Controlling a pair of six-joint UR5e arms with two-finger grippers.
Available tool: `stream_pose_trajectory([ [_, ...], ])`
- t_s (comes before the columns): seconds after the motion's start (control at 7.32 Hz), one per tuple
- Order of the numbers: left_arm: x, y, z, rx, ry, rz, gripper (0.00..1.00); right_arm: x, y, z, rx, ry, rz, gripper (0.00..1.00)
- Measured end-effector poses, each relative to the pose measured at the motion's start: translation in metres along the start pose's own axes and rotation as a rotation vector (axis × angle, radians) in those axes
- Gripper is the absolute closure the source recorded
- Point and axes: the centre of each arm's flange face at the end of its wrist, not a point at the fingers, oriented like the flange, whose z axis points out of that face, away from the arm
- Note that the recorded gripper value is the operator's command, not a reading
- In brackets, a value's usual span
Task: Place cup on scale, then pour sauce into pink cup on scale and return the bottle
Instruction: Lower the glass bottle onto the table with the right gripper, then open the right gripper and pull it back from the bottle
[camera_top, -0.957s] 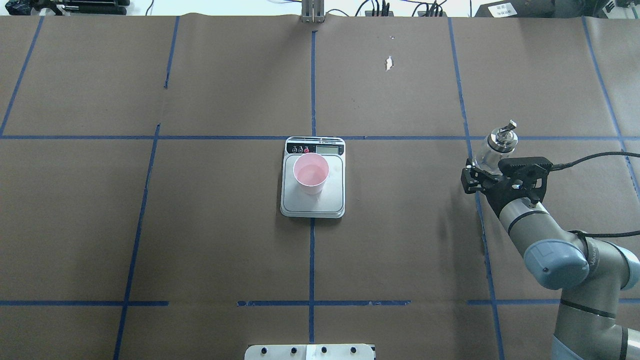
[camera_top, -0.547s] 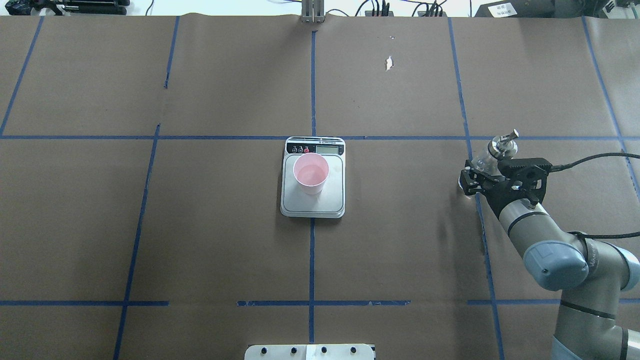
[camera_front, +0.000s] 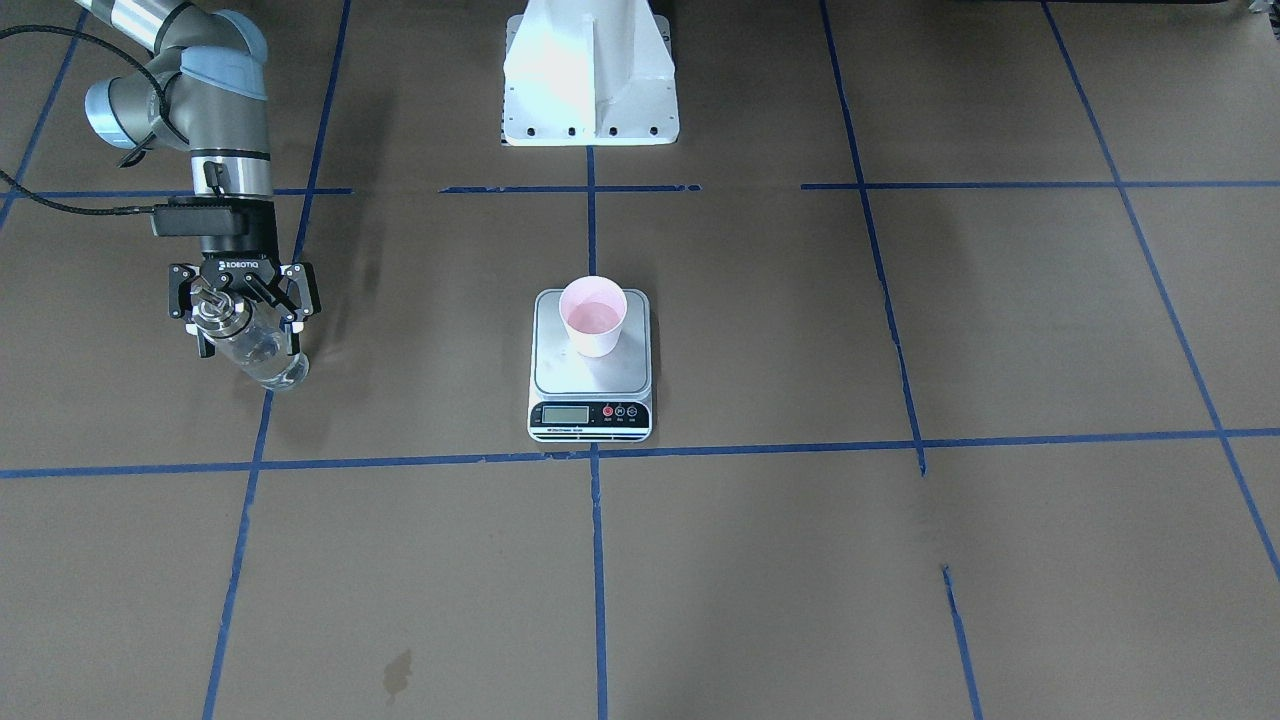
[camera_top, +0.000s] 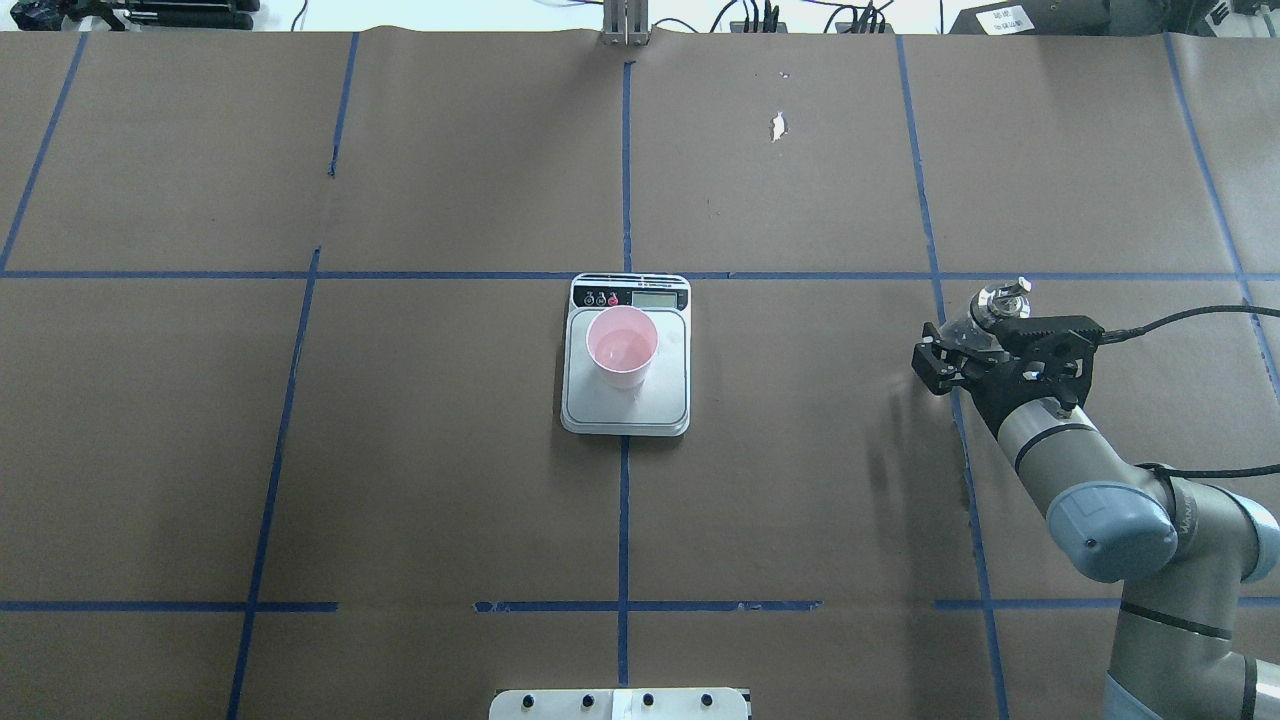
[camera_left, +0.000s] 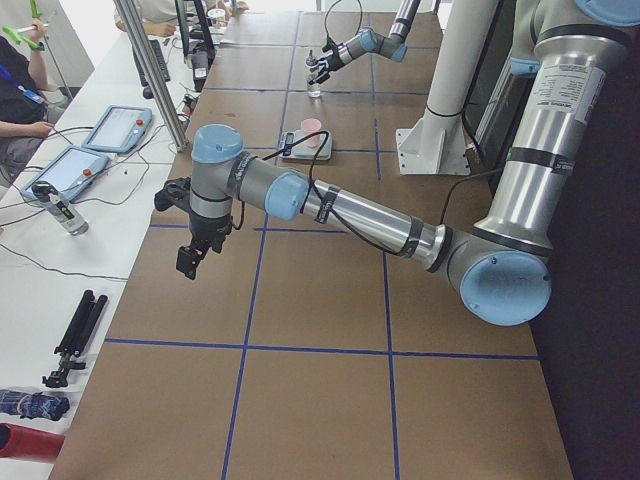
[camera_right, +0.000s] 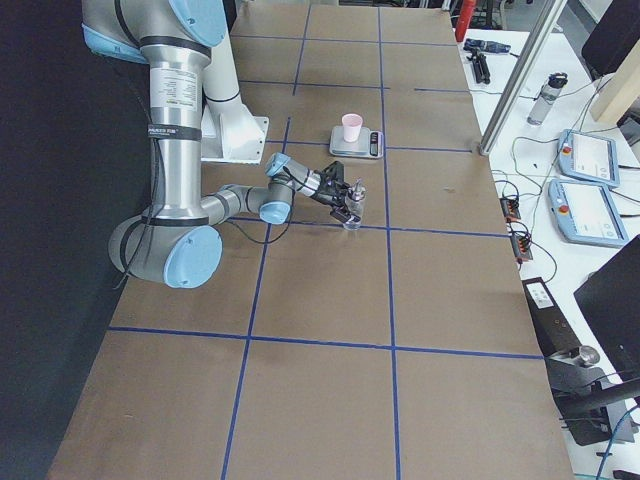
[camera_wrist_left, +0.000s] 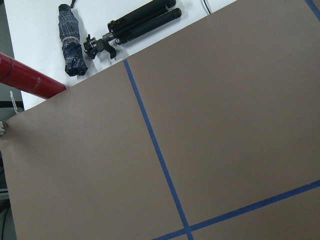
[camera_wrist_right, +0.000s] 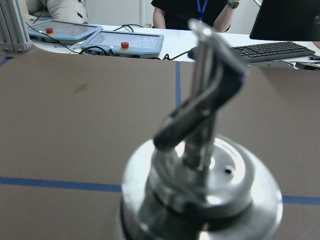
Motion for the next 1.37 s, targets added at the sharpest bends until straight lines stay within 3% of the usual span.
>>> stream_pose_trajectory([
  [0.41, 0.0, 0.0, 0.0, 0.0, 0.0, 0.0, 0.0, 0.006, 0.011, -0.015, -0.028, -0.016, -0.019, 0.0],
  [0.96, 0.0, 0.002, 0.0, -0.001, 0.0, 0.0, 0.0, 0.032, 0.014, -0.067, -0.112, -0.062, -0.051, 0.0],
  [1.37, 0.0, 0.004, 0.0, 0.0, 0.001, 0.001, 0.0, 0.052, -0.013, -0.116, -0.224, -0.102, -0.056, 0.0],
])
